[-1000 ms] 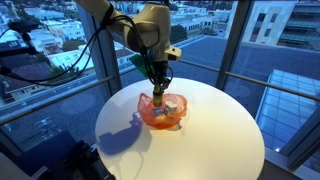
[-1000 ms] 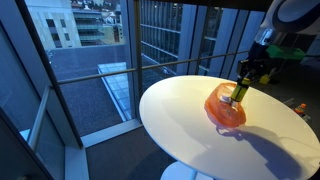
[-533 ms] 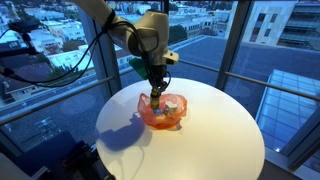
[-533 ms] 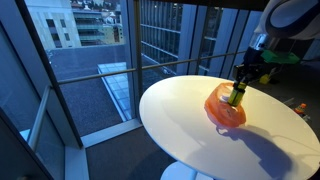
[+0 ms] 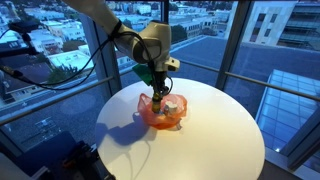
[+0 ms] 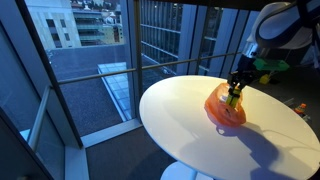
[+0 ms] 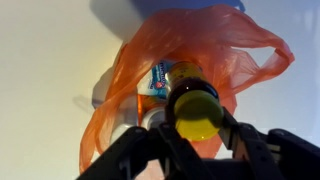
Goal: Pick up the brown medicine bottle with a yellow lid and put it in the orange plastic
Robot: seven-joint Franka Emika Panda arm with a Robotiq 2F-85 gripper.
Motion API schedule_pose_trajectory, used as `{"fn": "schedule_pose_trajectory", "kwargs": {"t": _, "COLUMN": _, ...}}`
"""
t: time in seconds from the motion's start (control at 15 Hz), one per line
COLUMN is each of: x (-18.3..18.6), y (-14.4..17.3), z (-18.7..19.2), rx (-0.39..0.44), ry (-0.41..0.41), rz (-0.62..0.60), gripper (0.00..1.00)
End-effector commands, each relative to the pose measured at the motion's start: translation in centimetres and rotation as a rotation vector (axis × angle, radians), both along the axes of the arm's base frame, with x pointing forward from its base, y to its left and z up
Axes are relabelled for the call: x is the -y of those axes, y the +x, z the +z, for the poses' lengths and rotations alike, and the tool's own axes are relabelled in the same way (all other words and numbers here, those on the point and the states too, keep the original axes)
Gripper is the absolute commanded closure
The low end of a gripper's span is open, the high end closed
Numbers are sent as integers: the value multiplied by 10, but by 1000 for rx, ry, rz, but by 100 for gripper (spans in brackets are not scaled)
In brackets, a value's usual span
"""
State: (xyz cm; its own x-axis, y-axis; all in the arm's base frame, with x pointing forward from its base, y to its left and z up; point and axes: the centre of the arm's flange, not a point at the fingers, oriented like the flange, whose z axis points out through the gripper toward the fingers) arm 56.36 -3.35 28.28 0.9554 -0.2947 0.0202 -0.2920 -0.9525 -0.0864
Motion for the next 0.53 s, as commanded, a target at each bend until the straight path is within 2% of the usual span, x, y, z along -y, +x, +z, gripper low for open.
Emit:
{"fn": "schedule_pose_trajectory", "kwargs": {"t": 0.0, "x": -1, "y": 18, "z": -7, "rx": 27, "ry": 15, "rz": 24, "gripper": 81}}
{"fn": "schedule_pose_trajectory", "kwargs": {"t": 0.47, "x": -10, "y": 32, "z": -25, "rx": 35, "ry": 10, "rz": 51, "gripper": 81}}
